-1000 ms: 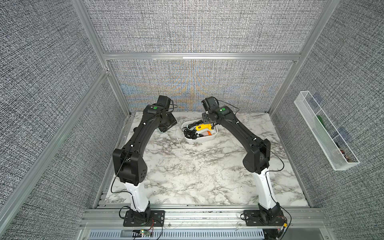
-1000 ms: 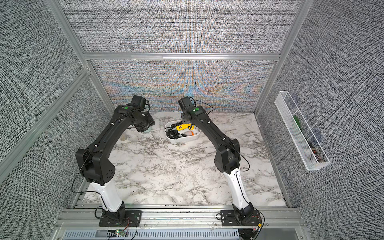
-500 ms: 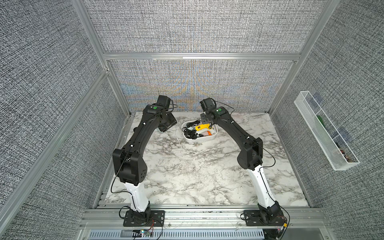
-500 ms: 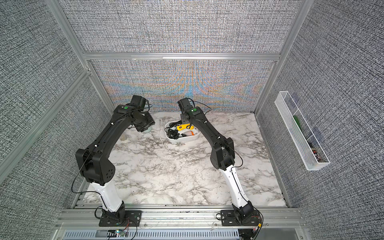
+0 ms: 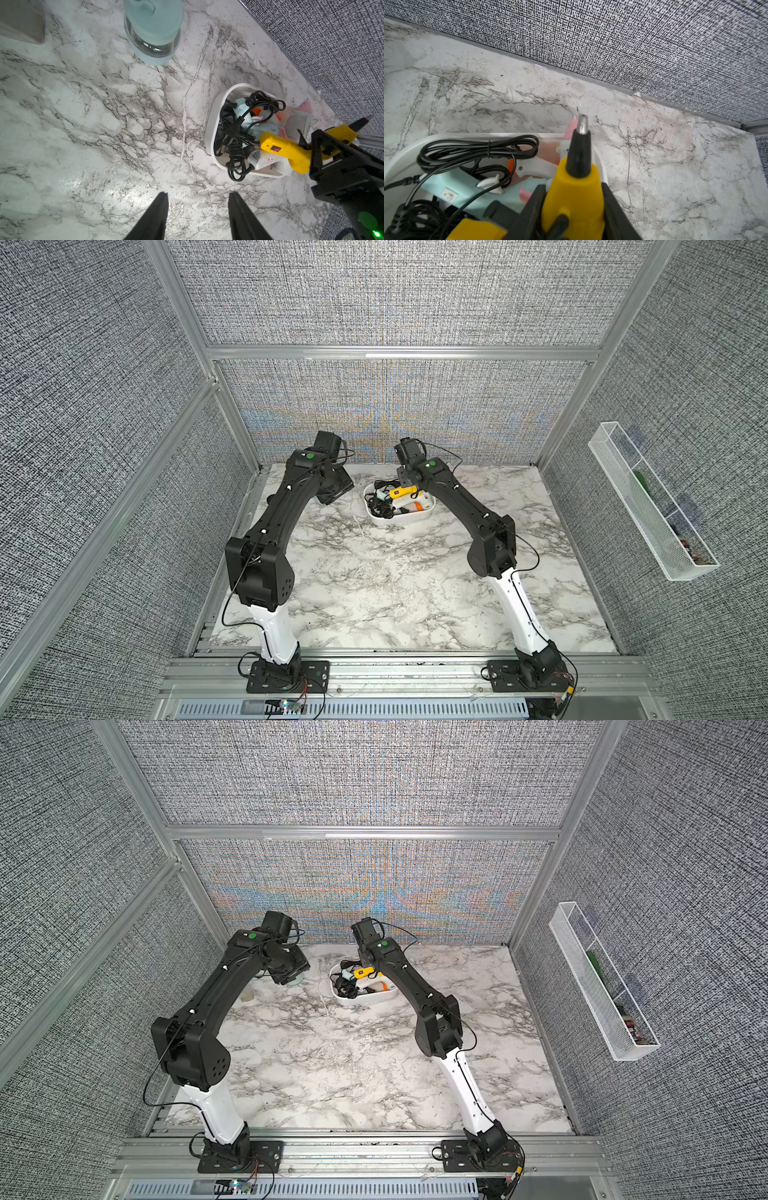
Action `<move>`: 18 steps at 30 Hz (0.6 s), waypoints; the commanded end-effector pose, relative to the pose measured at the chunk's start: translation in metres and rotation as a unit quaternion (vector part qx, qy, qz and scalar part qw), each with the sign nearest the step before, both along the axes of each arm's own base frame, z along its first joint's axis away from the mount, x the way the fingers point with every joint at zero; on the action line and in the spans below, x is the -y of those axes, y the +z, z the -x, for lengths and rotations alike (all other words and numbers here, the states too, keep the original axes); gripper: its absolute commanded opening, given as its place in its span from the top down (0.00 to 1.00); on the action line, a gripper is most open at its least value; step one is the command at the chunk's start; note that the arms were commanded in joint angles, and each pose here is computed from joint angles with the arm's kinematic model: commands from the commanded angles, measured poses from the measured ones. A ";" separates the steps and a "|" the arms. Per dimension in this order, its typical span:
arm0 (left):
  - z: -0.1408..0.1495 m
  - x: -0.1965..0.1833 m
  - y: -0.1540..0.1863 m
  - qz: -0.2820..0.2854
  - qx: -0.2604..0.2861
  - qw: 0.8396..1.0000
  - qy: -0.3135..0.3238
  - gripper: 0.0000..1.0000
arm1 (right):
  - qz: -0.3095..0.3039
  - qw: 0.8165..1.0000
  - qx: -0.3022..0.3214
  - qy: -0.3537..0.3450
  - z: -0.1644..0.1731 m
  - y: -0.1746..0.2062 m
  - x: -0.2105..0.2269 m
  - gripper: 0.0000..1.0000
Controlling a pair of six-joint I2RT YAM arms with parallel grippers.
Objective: Put the hot melt glue gun into the storage box
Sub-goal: Place the hot melt adhesive gun in the storage box.
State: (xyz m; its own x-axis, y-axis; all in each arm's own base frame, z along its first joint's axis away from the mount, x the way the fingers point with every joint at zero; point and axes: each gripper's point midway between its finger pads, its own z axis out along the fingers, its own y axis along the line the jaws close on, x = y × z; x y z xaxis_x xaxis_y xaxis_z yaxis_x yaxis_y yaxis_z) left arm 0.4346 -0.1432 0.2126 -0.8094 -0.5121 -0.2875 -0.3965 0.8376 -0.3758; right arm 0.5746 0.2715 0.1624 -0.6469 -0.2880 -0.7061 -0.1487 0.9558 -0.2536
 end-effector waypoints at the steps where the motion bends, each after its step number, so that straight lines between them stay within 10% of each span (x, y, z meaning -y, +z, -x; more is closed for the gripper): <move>1: 0.002 -0.003 0.001 -0.003 -0.001 1.000 0.000 0.48 | 0.026 0.999 0.035 0.004 -0.009 0.006 -0.006 0.82; 11: 0.004 -0.003 0.001 -0.006 -0.002 1.000 0.001 0.48 | 0.043 0.999 0.026 0.022 -0.007 -0.016 -0.020 0.74; 18: 0.005 -0.004 0.001 -0.006 -0.001 1.000 0.002 0.48 | 0.038 0.999 -0.005 0.021 0.000 -0.032 -0.016 0.48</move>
State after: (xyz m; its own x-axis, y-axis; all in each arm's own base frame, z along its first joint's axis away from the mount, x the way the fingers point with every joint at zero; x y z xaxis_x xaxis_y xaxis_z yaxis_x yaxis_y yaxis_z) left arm 0.4318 -0.1417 0.2104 -0.8105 -0.5121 -0.2842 -0.4004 0.8387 -0.3692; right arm 0.5808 0.2890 0.1462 -0.6025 -0.3672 -0.7086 -0.1708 0.9266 -0.3349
